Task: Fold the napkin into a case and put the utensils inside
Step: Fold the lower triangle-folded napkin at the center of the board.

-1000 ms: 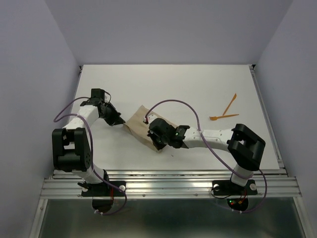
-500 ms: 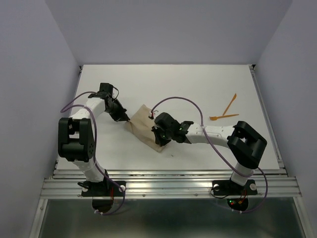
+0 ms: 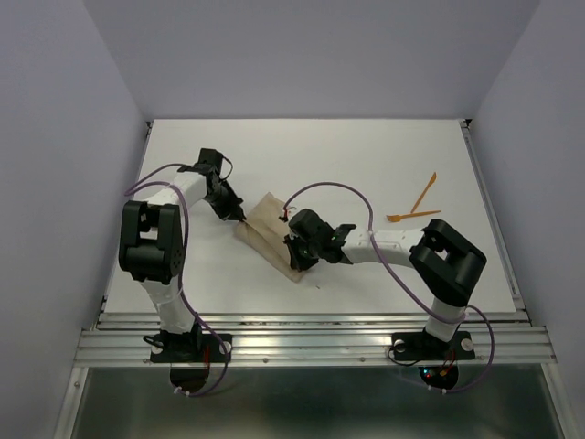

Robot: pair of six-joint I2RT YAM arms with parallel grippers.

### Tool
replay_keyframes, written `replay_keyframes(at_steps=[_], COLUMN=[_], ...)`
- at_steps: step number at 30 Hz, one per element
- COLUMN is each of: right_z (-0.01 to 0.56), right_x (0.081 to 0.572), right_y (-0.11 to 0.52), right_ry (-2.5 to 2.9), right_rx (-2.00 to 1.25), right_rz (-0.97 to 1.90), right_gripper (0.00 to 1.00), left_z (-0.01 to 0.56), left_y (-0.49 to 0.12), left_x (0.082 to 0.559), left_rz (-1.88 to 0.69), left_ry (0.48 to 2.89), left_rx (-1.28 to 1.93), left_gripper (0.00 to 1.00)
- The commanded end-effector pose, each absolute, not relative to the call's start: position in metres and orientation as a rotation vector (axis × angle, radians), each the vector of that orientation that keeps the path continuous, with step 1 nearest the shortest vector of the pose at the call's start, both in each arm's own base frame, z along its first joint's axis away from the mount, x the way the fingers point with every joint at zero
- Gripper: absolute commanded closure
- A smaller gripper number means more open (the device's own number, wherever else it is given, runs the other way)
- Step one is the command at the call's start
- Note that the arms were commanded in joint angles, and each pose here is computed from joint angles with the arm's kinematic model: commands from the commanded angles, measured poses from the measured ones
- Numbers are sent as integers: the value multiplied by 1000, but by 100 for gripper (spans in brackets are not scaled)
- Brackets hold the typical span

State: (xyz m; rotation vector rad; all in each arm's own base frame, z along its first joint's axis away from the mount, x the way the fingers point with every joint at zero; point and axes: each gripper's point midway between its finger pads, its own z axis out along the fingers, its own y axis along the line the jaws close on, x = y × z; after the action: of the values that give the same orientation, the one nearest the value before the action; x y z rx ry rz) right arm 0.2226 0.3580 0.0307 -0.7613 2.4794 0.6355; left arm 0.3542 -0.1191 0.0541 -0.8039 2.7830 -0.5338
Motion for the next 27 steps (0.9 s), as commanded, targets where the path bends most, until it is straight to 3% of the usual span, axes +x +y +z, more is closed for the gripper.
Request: replay_keyframes(at_steps=[1, 6, 9, 10, 12, 16, 18, 20, 21, 22, 25, 27], right_z=[22, 32, 44, 56, 67, 96, 107, 107, 111, 109, 96, 85], right_x=[223, 232, 239, 242, 244, 250, 252, 245, 248, 243, 240, 239], right_y=[352, 344, 340, 340, 340, 344, 348, 355, 359, 363, 368, 369], right_ry=[2506, 2476, 2441, 2411, 2388, 2316, 2290, 2289, 2281, 2286, 2317, 2341], right_rx=[-730, -656, -611, -601, -586, -549, -549, -592, -596, -620, -651, -664], right_rz=[619, 567, 536, 544, 546, 547, 542, 546, 551, 563, 572, 562], right_gripper=[99, 93, 75, 64, 51, 46, 46, 53, 58, 70, 86, 89], left_z=[62, 54, 44, 41, 36, 28, 26, 24, 23, 24, 24, 25], left_y=[-119, -119, -121, -121, -124, -124, -125, -125, -125, -125, -125, -125], left_x=[370, 372, 371, 370, 368, 365, 364, 364, 364, 364, 364, 365], left_rz=[-486, -413, -411, -406, -398, -384, -379, -377, -377, -375, -373, -373], left_ry=[2745, 2751, 2773, 2784, 2799, 2815, 2820, 2823, 2825, 2824, 2824, 2824], left_rx=[-774, -762, -769, -771, -766, -770, -773, -774, -773, -773, -773, -768], left_gripper=[100, 100, 100, 100, 100, 100, 100, 100, 100, 100, 100, 100])
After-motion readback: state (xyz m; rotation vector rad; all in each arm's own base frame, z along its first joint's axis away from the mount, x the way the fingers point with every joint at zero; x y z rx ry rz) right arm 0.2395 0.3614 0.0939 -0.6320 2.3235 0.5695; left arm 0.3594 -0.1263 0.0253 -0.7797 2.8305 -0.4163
